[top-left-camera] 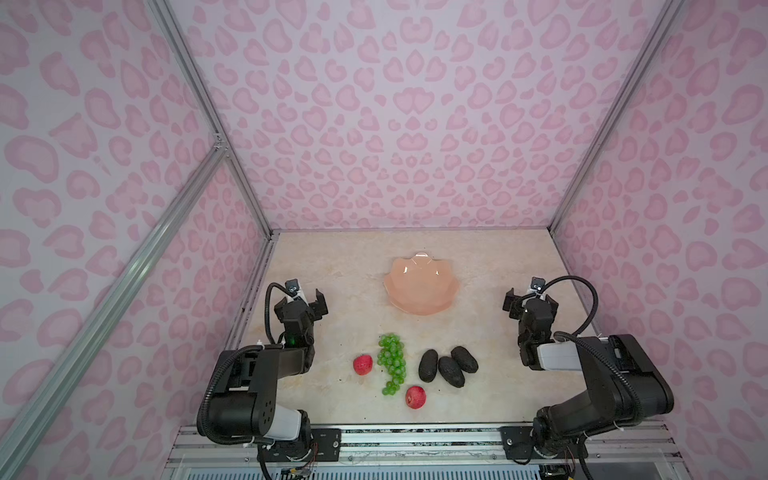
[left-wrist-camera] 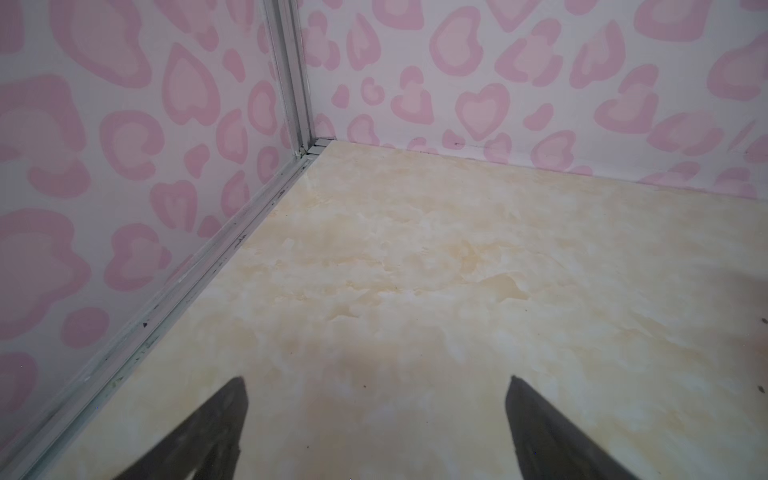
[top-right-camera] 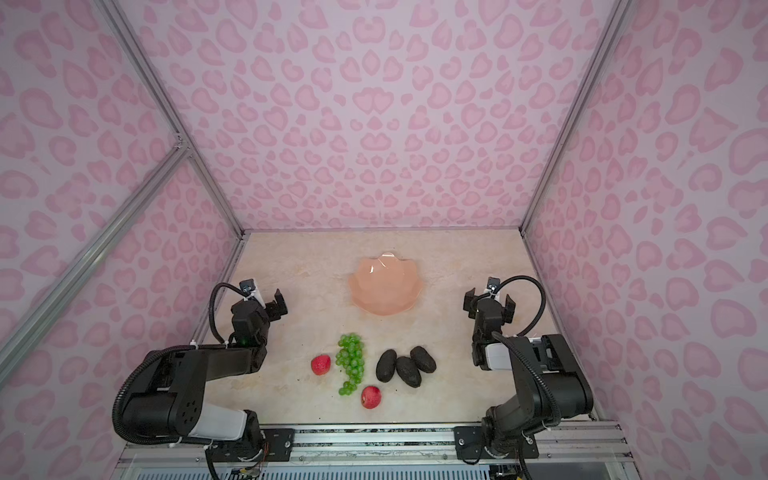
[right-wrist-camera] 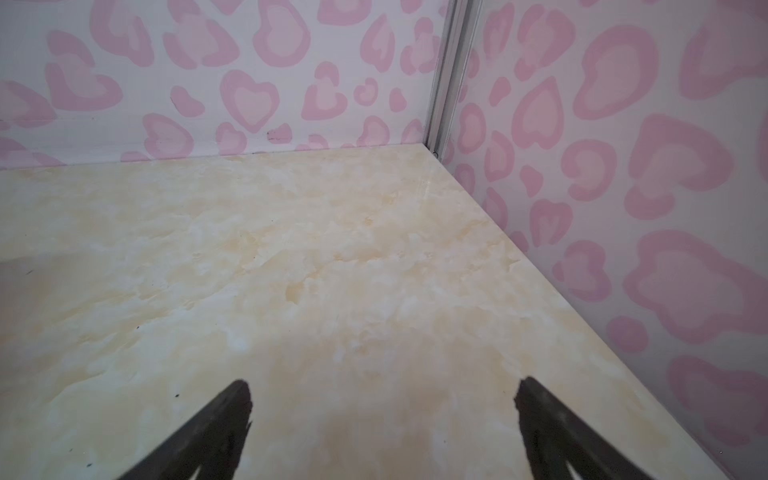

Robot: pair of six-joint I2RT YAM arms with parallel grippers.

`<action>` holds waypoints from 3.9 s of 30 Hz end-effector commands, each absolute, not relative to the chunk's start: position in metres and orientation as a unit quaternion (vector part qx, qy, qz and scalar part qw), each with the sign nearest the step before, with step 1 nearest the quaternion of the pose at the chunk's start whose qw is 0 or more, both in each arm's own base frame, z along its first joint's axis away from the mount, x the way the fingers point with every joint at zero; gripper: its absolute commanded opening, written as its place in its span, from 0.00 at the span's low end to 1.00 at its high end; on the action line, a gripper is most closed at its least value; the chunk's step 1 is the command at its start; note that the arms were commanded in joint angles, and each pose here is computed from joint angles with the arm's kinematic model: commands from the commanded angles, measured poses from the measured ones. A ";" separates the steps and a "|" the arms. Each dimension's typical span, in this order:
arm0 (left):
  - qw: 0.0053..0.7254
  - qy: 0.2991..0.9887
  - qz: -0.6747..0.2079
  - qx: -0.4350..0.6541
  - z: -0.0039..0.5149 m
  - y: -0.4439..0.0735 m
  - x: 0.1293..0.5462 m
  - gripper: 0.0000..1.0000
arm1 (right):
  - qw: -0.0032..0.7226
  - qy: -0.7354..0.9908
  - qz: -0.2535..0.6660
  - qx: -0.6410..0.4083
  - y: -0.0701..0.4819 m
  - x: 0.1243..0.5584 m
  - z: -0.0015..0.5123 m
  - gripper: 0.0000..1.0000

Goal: Place and organize the fake fruits in the fruit bowl
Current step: 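Raise both grippers from the rest pose toward the table, then grasp the nearest dark avocado with the right gripper, then carry the avocado into the bowl with right gripper while left reaches for apple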

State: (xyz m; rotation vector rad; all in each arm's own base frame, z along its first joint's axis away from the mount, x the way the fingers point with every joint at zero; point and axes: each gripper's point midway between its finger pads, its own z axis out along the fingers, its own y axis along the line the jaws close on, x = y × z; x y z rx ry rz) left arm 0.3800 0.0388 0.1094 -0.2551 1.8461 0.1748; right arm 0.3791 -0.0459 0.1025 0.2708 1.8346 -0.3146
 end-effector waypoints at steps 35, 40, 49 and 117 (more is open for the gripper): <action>0.539 0.828 0.065 -0.140 0.162 0.041 0.392 0.97 | 0.533 0.829 0.022 0.165 -0.021 0.409 0.181 0.99; 0.608 0.781 0.032 -0.143 0.243 0.035 0.375 0.97 | 0.476 0.873 0.066 0.084 0.021 0.383 0.165 0.95; 0.625 0.767 0.002 -0.146 0.260 0.030 0.354 0.97 | 0.341 0.936 0.065 -0.050 0.118 0.291 0.126 0.90; 0.361 0.901 -0.185 -0.156 0.170 -0.055 0.253 0.98 | 0.334 0.935 0.090 -0.081 0.267 0.458 0.092 0.31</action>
